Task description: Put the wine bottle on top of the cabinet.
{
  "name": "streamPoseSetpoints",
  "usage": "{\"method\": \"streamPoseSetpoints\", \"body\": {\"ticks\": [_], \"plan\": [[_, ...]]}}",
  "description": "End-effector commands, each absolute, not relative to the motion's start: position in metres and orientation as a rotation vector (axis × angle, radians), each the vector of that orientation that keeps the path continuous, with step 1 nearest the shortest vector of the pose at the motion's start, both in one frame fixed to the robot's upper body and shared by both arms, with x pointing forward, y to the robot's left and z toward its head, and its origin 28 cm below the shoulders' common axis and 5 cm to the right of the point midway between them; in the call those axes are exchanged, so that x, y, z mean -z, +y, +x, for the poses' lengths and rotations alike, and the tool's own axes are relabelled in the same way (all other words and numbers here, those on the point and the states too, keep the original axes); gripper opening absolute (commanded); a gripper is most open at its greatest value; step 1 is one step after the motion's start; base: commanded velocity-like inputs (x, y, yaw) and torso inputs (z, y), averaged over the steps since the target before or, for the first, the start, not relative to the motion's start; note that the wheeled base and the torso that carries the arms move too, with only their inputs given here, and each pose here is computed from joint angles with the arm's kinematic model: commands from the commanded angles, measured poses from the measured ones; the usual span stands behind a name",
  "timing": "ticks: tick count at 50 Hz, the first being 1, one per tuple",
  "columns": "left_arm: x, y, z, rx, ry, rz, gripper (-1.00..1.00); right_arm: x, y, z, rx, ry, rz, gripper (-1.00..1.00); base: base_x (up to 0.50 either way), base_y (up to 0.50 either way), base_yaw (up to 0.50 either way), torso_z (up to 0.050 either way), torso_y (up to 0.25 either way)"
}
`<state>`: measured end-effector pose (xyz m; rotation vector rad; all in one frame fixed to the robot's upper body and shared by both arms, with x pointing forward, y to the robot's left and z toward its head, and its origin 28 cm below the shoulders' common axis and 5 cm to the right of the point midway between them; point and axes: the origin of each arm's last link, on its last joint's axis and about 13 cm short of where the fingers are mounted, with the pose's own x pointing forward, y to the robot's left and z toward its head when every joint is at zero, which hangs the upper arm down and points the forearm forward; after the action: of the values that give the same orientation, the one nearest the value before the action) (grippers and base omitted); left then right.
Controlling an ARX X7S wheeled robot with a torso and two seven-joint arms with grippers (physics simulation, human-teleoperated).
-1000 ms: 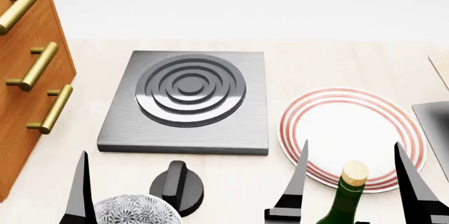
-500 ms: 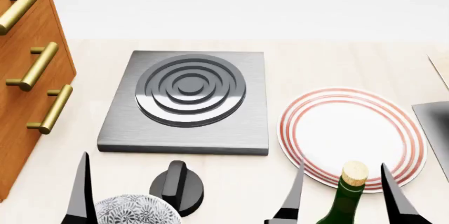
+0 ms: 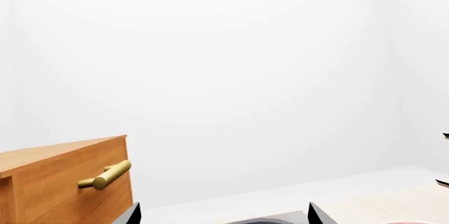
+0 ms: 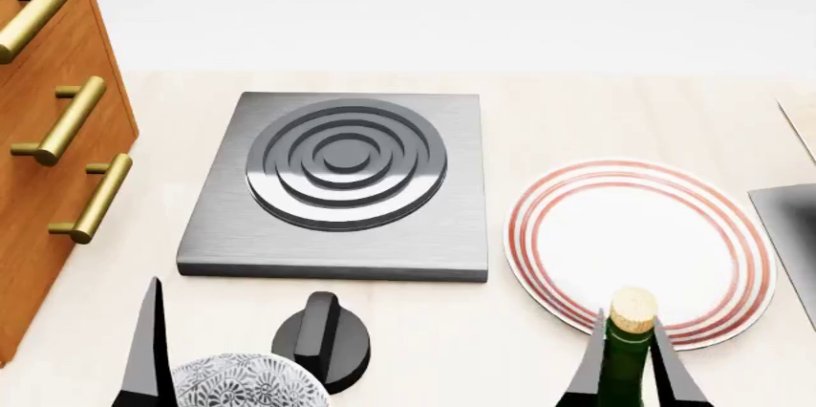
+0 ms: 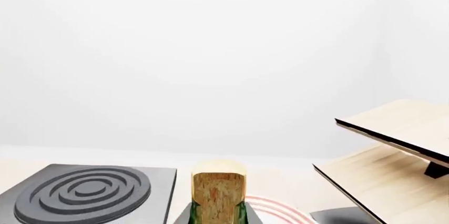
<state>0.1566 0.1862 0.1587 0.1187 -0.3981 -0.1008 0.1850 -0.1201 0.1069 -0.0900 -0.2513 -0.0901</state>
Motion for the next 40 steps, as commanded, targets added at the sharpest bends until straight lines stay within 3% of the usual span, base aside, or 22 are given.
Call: {"method": "streamPoseSetpoints", "body": {"ticks": [1, 17, 40], "plan": [[-0.159, 0.186, 0.157, 0.100, -0.398, 0.118, 1.00, -0.103, -0.121, 0.185, 0.097, -0.237, -0.099, -1.00, 0.00, 0.00, 0.00, 0.000, 0.000], [-0.159, 0.186, 0.157, 0.101, -0.397, 0.118, 1.00, -0.106, -0.123, 0.185, 0.121, -0.248, -0.102, -1.00, 0.00, 0.00, 0.00, 0.000, 0.000], [-0.153, 0.184, 0.159, 0.123, -0.376, 0.113, 1.00, -0.164, -0.133, 0.195, 0.135, -0.374, -0.146, -1.00, 0.00, 0.00, 0.00, 0.000, 0.000]]}}
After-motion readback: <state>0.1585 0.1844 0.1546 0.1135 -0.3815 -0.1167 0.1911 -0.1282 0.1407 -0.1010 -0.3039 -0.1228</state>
